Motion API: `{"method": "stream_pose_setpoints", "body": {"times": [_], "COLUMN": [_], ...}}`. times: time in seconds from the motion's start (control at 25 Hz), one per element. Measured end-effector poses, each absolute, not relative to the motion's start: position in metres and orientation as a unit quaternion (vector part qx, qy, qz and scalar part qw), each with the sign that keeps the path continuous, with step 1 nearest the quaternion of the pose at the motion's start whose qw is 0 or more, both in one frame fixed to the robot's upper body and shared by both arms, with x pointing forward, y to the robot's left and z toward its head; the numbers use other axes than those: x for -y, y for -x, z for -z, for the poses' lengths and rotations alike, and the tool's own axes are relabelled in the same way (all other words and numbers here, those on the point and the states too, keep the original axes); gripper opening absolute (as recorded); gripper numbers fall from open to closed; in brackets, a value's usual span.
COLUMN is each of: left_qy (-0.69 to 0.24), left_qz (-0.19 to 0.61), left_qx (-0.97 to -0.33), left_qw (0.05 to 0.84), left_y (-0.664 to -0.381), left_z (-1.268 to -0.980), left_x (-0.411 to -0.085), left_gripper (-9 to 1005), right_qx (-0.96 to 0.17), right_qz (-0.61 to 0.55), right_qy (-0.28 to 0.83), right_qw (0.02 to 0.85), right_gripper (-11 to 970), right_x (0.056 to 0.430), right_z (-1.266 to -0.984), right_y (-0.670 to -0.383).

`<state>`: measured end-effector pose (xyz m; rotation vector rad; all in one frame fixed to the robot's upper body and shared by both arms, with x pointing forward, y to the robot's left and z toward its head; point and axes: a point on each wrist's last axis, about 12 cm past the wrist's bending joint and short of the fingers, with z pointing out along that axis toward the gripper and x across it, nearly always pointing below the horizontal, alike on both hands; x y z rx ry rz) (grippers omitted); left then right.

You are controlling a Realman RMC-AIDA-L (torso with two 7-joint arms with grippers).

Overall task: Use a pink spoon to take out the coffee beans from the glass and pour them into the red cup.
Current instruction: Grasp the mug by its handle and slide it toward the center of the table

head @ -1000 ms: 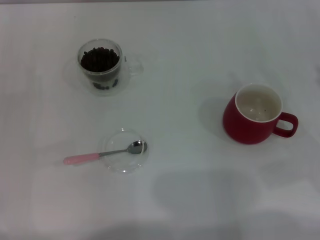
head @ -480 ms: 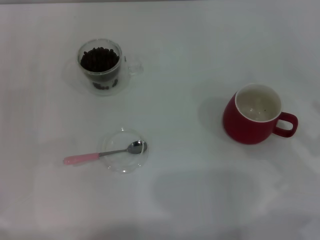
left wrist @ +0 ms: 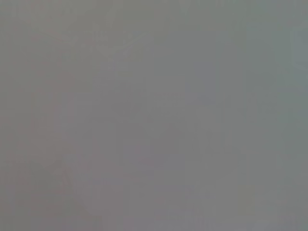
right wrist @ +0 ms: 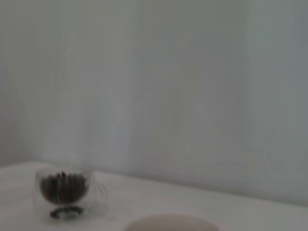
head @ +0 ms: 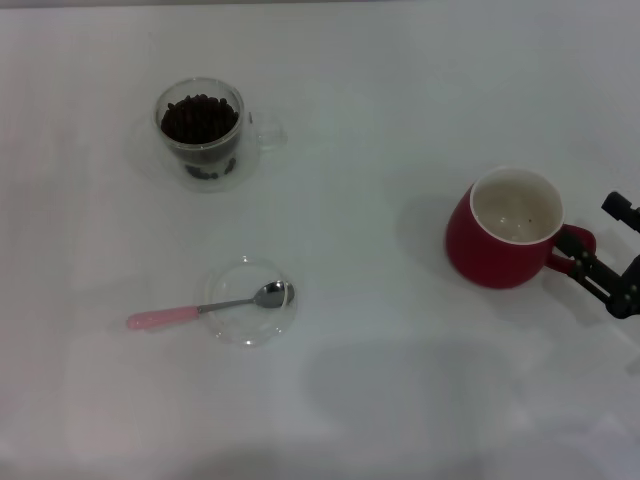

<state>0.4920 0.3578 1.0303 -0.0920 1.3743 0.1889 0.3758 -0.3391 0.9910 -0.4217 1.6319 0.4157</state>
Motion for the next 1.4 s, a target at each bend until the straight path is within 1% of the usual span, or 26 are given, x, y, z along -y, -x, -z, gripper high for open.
{"method": "stream_pose_setpoints", "body": {"times": [0.48,1.0,1.24,1.4], "left_qy": [0.046,0.045,0.047,0.047], "left_qz": [-0.088,-0.084,-0.085,-0.086], "left_qx": [-0.634,-0.635,-0.637,-0.638], "left_qw": [0.767,0.767,0.765,0.764], "left_y": [-0.49,-0.491,-0.49,-0.491], "left_z": [-1.029,-1.029,-1.028,-1.028], "left_x": [-0.358,-0.355,-0.356,-0.357], "left_gripper": [700,699,699,699], "right_qx": [-0.742,-0.764,-0.758,-0.75], "right_qz": [-0.15,-0.118,-0.121,-0.123], "right_qy": [0.199,0.198,0.204,0.218], "right_qw": [0.622,0.602,0.608,0.612], "right_gripper": [742,739,654,535], "right_x": [0.343,0.344,0.341,0.337], "right_z": [-0.981,-0.973,-0.974,-0.975], "right_y": [-0.377,-0.385,-0.387,-0.39]}}
